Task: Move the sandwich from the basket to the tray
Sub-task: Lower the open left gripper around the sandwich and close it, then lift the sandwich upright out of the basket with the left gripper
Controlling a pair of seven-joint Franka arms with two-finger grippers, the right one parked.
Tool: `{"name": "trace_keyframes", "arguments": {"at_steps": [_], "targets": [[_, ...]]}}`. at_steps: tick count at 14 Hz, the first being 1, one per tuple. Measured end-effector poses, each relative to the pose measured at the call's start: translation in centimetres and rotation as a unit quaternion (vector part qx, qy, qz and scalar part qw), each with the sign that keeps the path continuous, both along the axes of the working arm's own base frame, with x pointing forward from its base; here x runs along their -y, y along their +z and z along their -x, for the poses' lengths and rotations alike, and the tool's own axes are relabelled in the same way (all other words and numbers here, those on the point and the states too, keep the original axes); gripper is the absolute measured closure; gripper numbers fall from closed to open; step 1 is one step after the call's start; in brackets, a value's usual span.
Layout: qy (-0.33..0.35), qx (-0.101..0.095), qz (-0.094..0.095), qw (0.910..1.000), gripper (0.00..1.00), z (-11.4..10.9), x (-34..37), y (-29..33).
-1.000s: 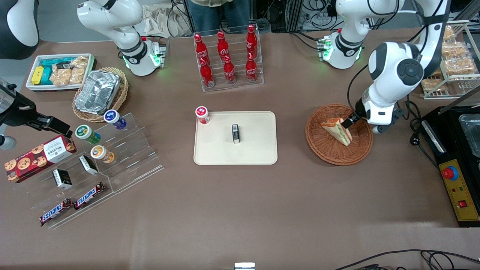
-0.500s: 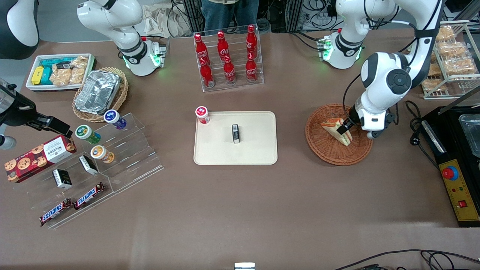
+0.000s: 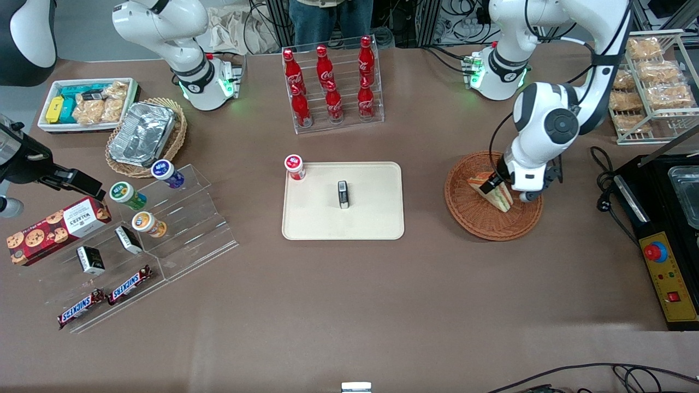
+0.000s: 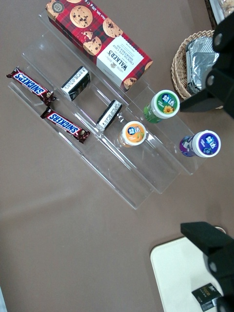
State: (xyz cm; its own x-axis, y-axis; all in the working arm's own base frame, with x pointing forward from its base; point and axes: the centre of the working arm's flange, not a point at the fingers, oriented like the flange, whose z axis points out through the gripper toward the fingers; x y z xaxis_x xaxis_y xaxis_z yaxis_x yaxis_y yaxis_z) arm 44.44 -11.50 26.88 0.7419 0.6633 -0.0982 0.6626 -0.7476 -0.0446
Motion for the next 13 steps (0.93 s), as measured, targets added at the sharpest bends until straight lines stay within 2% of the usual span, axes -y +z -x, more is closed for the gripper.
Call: {"name": "trace_keyframes", "arguments": {"at_steps": [1,2,5,8,9,11,13], "targets": [[-0.001,0.000,0.000,1.0000,0.04,0.0,0.3,0.0],[-0.001,0.001,0.000,1.0000,0.14,-0.1,0.3,0.0],[-0.001,0.007,0.001,1.0000,0.48,-0.5,0.4,0.3],[0.010,0.016,0.004,0.9998,0.76,-1.7,0.7,1.6],[0.009,0.011,0.000,0.9999,0.81,-2.3,0.9,2.5],[0.000,-0.005,-0.015,0.9999,0.81,-3.8,1.2,4.9],[-0.003,-0.013,-0.021,0.9997,0.81,-5.4,1.5,8.1]]}}
